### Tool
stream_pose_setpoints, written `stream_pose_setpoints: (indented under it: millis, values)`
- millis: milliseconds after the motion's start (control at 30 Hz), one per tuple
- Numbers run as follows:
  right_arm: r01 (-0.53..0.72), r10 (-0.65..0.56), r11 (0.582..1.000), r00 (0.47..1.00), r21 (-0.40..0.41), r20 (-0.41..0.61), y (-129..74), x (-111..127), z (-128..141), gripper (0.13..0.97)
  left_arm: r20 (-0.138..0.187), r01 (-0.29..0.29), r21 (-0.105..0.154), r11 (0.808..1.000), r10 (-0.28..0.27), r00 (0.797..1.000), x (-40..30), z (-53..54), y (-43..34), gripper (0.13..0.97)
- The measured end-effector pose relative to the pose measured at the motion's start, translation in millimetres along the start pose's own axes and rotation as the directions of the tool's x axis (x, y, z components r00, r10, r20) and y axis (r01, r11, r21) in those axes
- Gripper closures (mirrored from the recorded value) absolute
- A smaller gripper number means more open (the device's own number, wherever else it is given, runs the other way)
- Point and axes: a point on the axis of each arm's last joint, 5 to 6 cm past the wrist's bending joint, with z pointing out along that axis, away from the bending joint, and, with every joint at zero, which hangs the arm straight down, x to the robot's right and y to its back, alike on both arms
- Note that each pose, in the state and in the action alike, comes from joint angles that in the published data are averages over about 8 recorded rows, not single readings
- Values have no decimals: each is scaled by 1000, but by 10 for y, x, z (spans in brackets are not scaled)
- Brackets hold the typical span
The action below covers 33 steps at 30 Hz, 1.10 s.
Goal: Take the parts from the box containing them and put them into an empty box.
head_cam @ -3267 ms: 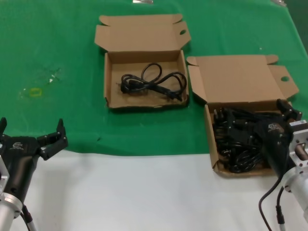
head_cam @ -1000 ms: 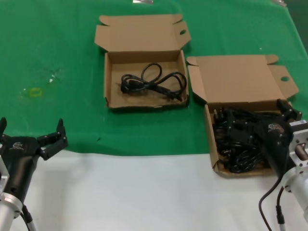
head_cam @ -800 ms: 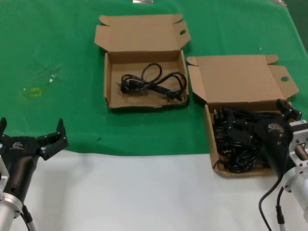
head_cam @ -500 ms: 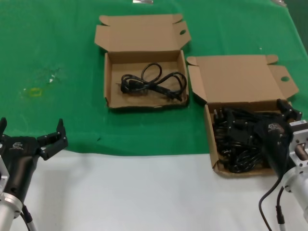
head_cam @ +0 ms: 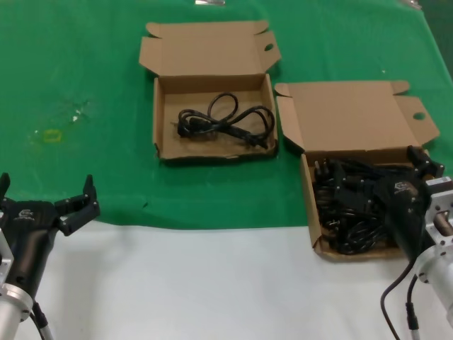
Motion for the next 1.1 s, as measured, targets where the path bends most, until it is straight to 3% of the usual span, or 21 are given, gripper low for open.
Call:
stream_pose_setpoints:
  millis: [1100]
  values:
    - [0,0,1000,1000,0,0,0,0,0,130,0,0,0,1000,0,1000,0,0,0,132]
